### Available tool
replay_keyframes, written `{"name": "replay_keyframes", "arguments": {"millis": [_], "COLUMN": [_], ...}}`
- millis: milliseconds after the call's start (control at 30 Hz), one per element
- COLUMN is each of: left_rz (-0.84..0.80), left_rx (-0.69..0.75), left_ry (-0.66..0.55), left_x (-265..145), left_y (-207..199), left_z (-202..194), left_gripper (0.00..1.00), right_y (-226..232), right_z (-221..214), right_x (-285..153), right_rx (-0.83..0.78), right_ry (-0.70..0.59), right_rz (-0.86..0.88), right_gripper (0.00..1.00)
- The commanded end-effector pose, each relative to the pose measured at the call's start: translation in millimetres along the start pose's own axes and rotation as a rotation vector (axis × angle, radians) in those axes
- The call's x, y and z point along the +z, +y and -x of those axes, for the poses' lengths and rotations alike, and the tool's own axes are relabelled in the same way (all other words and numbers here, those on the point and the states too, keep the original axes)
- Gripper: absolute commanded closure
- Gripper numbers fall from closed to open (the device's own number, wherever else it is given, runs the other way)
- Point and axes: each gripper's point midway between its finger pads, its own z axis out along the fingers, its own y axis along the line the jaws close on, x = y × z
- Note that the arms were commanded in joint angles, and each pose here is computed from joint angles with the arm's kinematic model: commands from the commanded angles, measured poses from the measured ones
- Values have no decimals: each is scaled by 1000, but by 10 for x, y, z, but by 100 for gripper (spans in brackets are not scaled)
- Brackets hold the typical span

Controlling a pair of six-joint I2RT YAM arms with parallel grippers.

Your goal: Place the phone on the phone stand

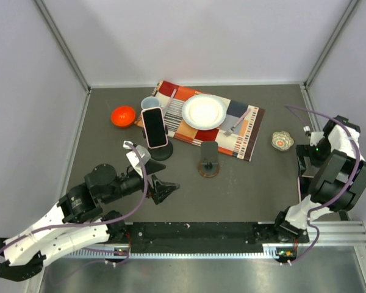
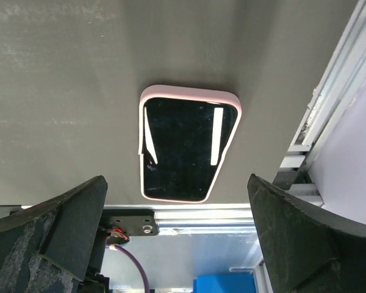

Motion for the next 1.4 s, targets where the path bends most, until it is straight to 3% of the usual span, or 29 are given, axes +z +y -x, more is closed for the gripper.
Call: {"name": "replay_keyframes", "arguments": {"millis": [0, 300, 500, 1200, 1300, 1367], "left_rz": [124, 139, 125, 118, 120, 123], "left_rx": [49, 58, 60, 78, 84, 84], "left_ry": [-77, 21, 63, 112, 116, 117], "left_x": [-96, 13, 89, 238, 237, 247], "left_y": [145, 182, 173, 243, 252, 262], "left_z": [194, 26, -61, -143, -149, -150], "left_gripper": [1, 1, 1, 1, 1, 1], "right_y": [-70, -151, -219, -108, -5, 15], "right_z": [49, -31, 1, -195, -156, -92], "right_x": [102, 434, 488, 823, 850, 850], "right_rx": [10, 24, 54, 85, 81, 85], "right_ry": [14, 111, 108, 222, 203, 180], "right_rz": [25, 8, 22, 112, 179, 200], "right_gripper": [1, 1, 1, 1, 5, 14]}}
